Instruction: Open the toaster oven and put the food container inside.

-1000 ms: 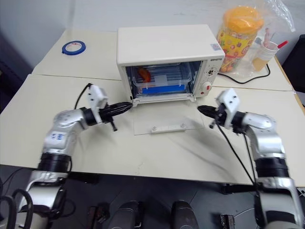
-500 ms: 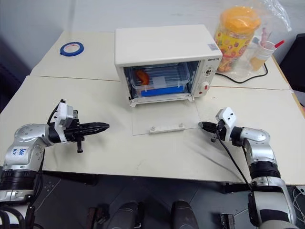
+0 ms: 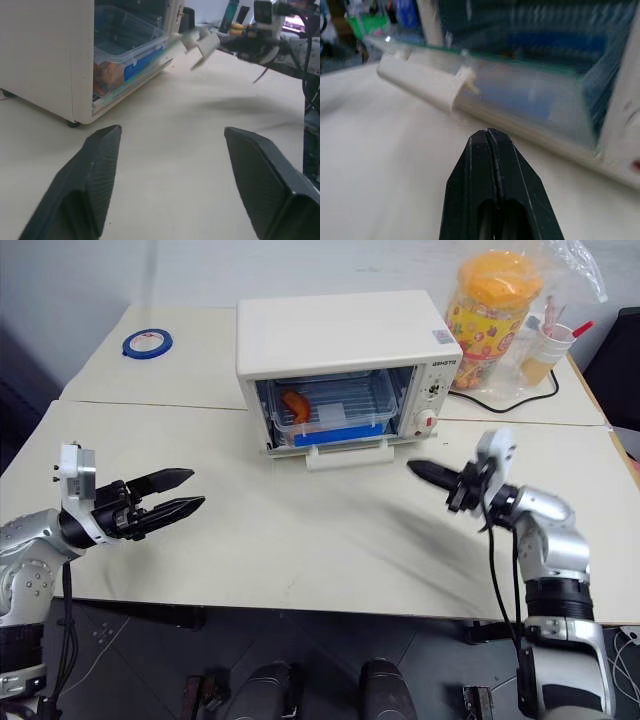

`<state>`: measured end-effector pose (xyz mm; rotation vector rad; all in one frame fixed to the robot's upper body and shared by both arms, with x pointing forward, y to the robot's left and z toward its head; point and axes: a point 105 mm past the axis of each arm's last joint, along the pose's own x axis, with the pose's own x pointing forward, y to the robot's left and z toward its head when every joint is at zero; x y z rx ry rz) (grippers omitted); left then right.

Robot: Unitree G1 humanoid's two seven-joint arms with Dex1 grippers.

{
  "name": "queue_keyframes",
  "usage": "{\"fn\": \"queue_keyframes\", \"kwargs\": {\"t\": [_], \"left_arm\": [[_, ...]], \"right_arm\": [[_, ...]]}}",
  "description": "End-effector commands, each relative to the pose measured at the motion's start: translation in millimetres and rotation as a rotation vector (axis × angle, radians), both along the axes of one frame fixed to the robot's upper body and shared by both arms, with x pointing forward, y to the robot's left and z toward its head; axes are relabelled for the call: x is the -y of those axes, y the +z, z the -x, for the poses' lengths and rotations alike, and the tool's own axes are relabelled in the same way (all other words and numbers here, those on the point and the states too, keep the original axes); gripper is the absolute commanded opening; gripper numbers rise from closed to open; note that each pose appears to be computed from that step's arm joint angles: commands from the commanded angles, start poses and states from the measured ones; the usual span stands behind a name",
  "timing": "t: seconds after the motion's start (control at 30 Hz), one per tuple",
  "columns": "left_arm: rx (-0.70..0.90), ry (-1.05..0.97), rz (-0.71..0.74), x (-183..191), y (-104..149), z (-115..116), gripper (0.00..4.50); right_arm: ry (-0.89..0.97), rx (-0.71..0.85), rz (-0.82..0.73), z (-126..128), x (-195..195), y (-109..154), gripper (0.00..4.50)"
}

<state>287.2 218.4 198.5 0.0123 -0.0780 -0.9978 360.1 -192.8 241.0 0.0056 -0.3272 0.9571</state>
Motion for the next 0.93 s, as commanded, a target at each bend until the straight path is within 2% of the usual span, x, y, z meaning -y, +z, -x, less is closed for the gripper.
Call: {"fn": "queue_keyframes", "kwargs": {"t": [0.03, 0.27, 0.3, 0.4, 0.53, 0.6, 0.67, 0.77, 0.9, 0.93], "left_arm": [[0.056, -0.015, 0.002, 10, 11, -2, 4.47], [0.051, -0.011, -0.019, 14, 3, -6, 4.47], [0.058, 0.001, -0.038, 13, 0, -7, 4.47], [0.079, 0.024, -0.111, 6, -9, -6, 4.50], [0.183, 0.029, -0.141, 0, -10, 0, 4.50], [0.203, 0.099, -0.207, -9, -17, 3, 4.50], [0.193, 0.115, -0.271, -13, -30, 13, 4.50], [0.168, 0.136, -0.328, -21, -43, 21, 4.50], [0.145, 0.171, -0.331, -34, -55, 21, 4.50], [0.143, 0.149, -0.332, -31, -56, 22, 4.50]], "right_arm": [[-0.013, 0.051, -0.084, -10, -5, 24, 0.00], [-0.030, 0.007, -0.023, -11, 1, 14, 0.00], [-0.040, -0.002, 0.012, -4, 7, 9, 0.00], [-0.040, -0.007, 0.147, 27, 19, -11, 0.41], [-0.009, 0.043, 0.303, 63, 17, -35, 1.51], [0.038, 0.057, 0.419, 91, 18, -59, 2.03], [0.013, 0.047, 0.409, 106, 25, -70, 2.61], [0.042, 0.018, 0.444, 120, 24, -85, 3.32], [0.058, 0.010, 0.435, 121, 21, -95, 4.43], [0.046, 0.011, 0.416, 118, 21, -93, 4.47]]}}
